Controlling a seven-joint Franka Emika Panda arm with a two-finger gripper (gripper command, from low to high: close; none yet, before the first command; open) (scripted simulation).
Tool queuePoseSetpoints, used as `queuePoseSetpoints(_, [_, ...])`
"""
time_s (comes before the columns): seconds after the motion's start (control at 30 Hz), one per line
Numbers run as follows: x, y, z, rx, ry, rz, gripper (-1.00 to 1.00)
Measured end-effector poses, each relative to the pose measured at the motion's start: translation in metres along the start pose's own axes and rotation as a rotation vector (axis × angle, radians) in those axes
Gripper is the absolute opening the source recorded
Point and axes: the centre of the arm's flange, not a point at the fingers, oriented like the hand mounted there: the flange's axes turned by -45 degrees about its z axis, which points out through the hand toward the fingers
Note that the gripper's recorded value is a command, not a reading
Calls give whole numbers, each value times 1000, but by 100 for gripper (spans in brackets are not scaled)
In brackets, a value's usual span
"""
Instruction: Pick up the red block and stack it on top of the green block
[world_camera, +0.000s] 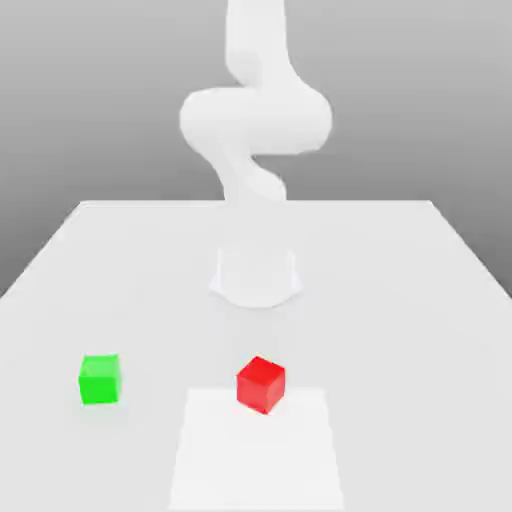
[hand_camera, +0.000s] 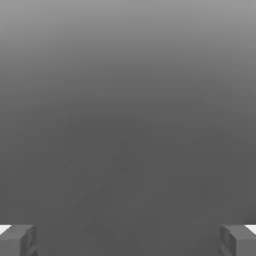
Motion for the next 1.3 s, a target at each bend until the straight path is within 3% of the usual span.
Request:
queuePoseSetpoints(0.3, [-120, 10, 193, -54, -331, 251, 0])
queuePoseSetpoints(0.6, [-326, 18, 314, -230, -661, 475, 0])
queuePoseSetpoints(0.77, [-369, 21, 347, -245, -686, 492, 0])
queuePoseSetpoints(0.8, [-375, 21, 352, -246, -687, 493, -100])
queuePoseSetpoints(1.3, [-340, 18, 312, -247, -686, 492, -100])
